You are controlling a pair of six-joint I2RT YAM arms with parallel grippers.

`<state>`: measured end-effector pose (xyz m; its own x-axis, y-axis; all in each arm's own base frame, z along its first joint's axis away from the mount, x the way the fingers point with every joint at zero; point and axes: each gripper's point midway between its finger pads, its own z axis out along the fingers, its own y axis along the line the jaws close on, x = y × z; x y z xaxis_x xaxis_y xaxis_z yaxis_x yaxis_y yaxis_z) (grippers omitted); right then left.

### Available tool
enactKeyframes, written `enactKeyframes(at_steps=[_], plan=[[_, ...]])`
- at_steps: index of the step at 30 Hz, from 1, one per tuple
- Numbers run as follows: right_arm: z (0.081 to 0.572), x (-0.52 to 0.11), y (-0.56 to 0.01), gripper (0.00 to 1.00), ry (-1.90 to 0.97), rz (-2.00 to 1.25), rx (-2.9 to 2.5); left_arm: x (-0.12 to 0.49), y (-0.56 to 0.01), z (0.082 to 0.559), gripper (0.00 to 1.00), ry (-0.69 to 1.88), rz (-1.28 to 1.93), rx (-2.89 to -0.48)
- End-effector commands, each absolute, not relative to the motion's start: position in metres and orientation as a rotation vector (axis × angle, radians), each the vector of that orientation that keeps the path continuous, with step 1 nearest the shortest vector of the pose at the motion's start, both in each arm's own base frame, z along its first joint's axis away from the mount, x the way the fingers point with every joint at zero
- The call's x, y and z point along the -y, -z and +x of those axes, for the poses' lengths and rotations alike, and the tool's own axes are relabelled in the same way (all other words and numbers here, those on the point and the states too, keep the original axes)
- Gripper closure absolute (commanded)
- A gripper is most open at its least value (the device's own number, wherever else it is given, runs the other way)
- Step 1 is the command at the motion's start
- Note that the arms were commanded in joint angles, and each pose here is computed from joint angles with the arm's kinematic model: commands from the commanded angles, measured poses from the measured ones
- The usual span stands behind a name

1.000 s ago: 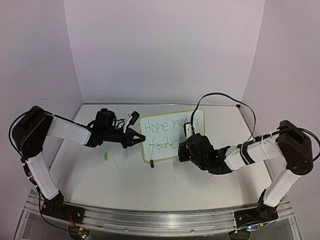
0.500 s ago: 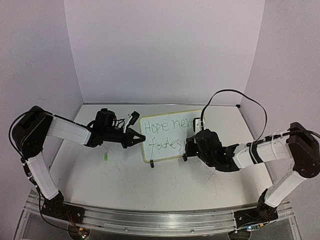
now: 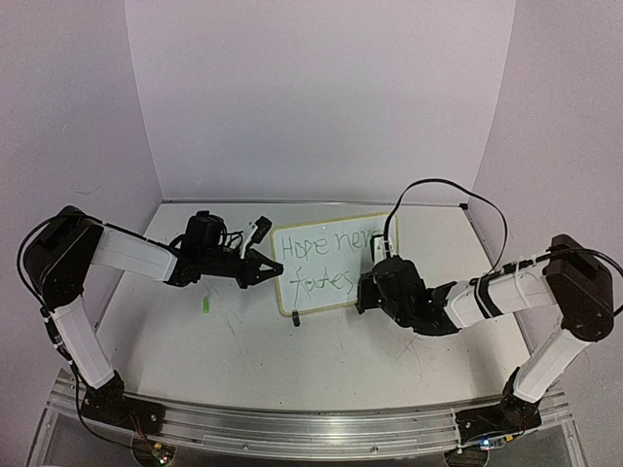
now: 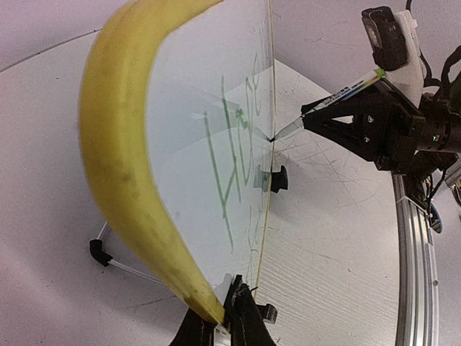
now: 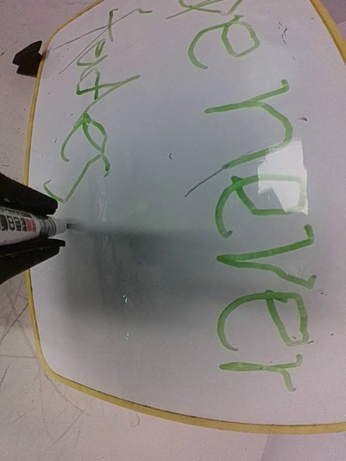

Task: Write a sentence on the whiteboard
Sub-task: Write a sentence on the whiteboard, then pick up the pen cap from the center of the board.

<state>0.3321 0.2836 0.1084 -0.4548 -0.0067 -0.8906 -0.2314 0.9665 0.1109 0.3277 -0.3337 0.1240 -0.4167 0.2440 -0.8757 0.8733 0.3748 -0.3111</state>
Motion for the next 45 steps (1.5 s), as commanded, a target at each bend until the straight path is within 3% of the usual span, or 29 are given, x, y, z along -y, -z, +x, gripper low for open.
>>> enactKeyframes(at_steps=[1, 7, 13, 24, 29, 37, 45], plan=[[0.343, -0.286, -0.14, 1.0, -0.282, -0.117, -1.946, 0.305, -0.074, 0.354, 1.0, 0.765, 0.949, -2.025], [0.306, -0.285, -0.178, 1.0, -0.5, -0.159, -1.957, 0.303, -0.071, 0.356, 1.0, 0.743, 0.939, -2.039], [0.297, -0.252, -0.21, 1.0, -0.428, -0.182, -1.906, 0.303, -0.07, 0.358, 0.98, 0.736, 0.936, -2.05], [0.298, -0.221, -0.25, 1.0, -0.294, -0.228, -1.786, 0.291, -0.099, 0.369, 0.6, 0.63, 0.867, -2.063], [0.296, -0.217, -0.254, 1.0, -0.275, -0.254, -1.756, 0.28, -0.126, 0.362, 0.53, 0.614, 0.805, -2.085], [0.295, -0.224, -0.25, 1.0, -0.276, -0.315, -1.753, 0.231, -0.154, 0.338, 0.43, 0.583, 0.384, -2.229], [0.303, -0.219, -0.249, 0.97, -0.234, -0.246, -1.776, 0.149, -0.114, 0.308, 0.42, 0.223, -0.136, -2.527]])
